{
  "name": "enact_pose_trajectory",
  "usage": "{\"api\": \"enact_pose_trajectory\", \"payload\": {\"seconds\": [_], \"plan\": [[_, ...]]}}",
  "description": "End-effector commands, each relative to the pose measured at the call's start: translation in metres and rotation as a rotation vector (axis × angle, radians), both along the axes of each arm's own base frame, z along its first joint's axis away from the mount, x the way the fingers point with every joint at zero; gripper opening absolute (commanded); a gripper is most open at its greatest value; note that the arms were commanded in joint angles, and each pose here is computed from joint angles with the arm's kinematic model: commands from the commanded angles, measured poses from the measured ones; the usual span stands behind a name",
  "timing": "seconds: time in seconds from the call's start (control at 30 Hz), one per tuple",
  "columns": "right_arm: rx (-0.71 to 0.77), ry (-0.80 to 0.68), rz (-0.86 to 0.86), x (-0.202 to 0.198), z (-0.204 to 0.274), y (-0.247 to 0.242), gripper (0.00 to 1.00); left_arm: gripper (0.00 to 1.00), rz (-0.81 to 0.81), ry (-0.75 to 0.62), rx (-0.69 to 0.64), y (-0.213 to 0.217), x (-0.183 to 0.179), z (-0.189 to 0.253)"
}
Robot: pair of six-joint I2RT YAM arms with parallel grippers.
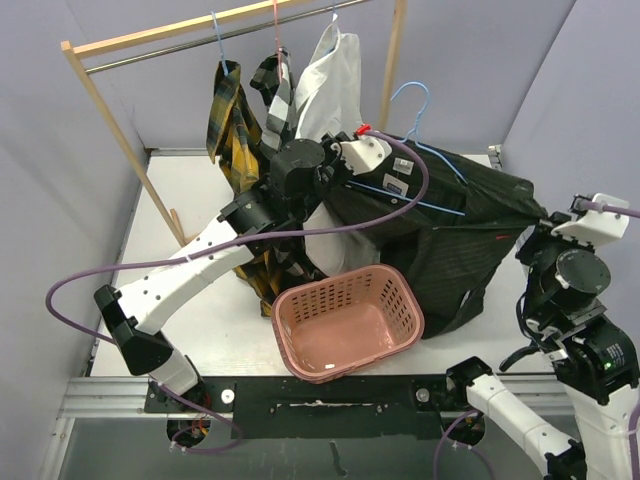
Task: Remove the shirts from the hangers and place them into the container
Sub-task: Remove the shirt from the hanger.
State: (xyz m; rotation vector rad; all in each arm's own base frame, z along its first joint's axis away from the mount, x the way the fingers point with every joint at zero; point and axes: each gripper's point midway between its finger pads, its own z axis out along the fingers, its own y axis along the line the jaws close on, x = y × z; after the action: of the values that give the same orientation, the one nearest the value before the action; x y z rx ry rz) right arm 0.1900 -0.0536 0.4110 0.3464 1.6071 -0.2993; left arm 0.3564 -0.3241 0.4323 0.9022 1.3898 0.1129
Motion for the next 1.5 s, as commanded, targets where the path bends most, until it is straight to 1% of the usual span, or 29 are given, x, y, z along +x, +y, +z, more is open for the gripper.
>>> {"api": "enact_pose_trajectory", "payload": {"seconds": [0.0,0.17,0.3,0.53,0.67,0.83,0.97,1.2,1.4,1.43,1.47], "plan": [[-0.044,-0.119,-0.084,0.003,0.056,-0.013,0.00,0.00,0.102,-0.103,-0.152,0.047,-0.006,0.070],[-0.109,-0.149,-0.087,0.021,0.094,-0.007,0.00,0.00,0.104,-0.099,-0.160,0.049,-0.007,0.071],[-0.103,-0.217,-0.031,0.029,0.124,0.003,0.00,0.00,0.121,-0.110,-0.161,0.053,-0.008,0.074],[-0.195,-0.253,-0.091,0.037,0.168,-0.001,0.00,0.00,0.133,-0.134,-0.170,0.062,-0.013,0.081],[-0.237,-0.240,-0.116,0.042,0.177,0.000,0.00,0.00,0.114,-0.142,-0.203,0.066,-0.020,0.091],[-0.284,-0.160,-0.145,0.053,0.156,0.001,0.00,0.00,0.079,-0.150,-0.260,0.075,-0.034,0.107],[-0.271,-0.101,-0.121,0.056,0.127,0.004,0.00,0.00,0.044,-0.152,-0.302,0.079,-0.045,0.118],[-0.196,0.003,0.019,0.055,0.069,0.022,0.00,0.00,0.006,-0.140,-0.320,0.076,-0.051,0.120],[-0.111,0.036,0.141,0.034,0.040,0.032,0.00,0.00,0.013,-0.139,-0.296,0.073,-0.046,0.114],[-0.098,0.037,0.169,0.029,0.036,0.034,0.05,0.00,0.013,-0.138,-0.292,0.072,-0.046,0.113],[-0.084,0.040,0.192,0.024,0.033,0.036,0.21,0.00,0.014,-0.134,-0.285,0.071,-0.045,0.111]]}}
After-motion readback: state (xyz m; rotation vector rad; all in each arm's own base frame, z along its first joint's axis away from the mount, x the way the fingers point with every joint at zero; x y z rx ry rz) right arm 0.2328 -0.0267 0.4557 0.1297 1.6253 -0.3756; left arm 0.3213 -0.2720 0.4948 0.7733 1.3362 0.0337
